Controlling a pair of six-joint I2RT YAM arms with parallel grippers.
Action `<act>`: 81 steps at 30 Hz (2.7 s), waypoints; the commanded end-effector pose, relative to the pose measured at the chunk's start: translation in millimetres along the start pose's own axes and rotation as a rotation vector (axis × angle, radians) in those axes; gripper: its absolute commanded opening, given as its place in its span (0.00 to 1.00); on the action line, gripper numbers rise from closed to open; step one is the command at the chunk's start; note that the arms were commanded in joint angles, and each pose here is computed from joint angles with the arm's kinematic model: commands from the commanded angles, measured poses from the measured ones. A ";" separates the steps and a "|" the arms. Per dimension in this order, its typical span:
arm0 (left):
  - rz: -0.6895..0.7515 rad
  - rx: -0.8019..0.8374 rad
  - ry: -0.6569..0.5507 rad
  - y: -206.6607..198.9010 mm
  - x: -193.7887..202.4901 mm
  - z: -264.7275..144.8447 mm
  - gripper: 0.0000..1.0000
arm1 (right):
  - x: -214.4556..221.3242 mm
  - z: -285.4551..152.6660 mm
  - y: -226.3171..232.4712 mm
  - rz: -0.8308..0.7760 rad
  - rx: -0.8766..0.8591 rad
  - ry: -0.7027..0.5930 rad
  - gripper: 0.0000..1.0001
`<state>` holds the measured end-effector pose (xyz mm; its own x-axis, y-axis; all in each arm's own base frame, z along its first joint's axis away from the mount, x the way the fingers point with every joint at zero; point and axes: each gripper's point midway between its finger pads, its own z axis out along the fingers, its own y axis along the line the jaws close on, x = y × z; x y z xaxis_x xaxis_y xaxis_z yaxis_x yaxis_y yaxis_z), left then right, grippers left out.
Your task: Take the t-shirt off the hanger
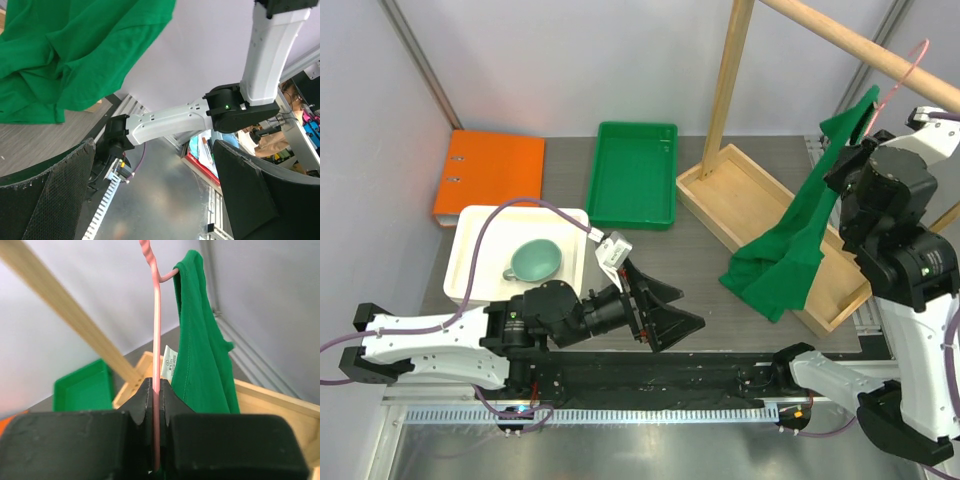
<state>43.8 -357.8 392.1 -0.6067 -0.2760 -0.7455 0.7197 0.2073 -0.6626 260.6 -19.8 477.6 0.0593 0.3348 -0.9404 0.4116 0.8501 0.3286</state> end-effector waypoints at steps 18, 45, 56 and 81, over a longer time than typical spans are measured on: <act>0.226 -0.383 -0.017 65.2 -58.4 5.6 1.00 | 103.3 -119.8 91.5 -0.061 -0.976 0.411 0.01; 0.250 -0.121 -0.151 43.4 -151.4 109.7 0.72 | 136.3 -155.5 92.9 -0.046 -1.178 0.512 0.01; 0.303 -0.148 -0.111 53.9 -148.9 140.0 0.32 | 142.8 -163.6 84.3 -0.078 -1.183 0.554 0.01; 0.560 -0.196 0.114 62.2 -125.9 148.2 0.00 | 137.9 -115.1 88.5 -0.322 -0.983 0.589 0.38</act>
<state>224.8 -459.4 432.6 -0.2613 0.0001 -0.9653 0.8380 0.4963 -0.2268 204.7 152.7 367.2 -0.5291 -0.0210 -0.8483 -0.5269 0.7918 0.3090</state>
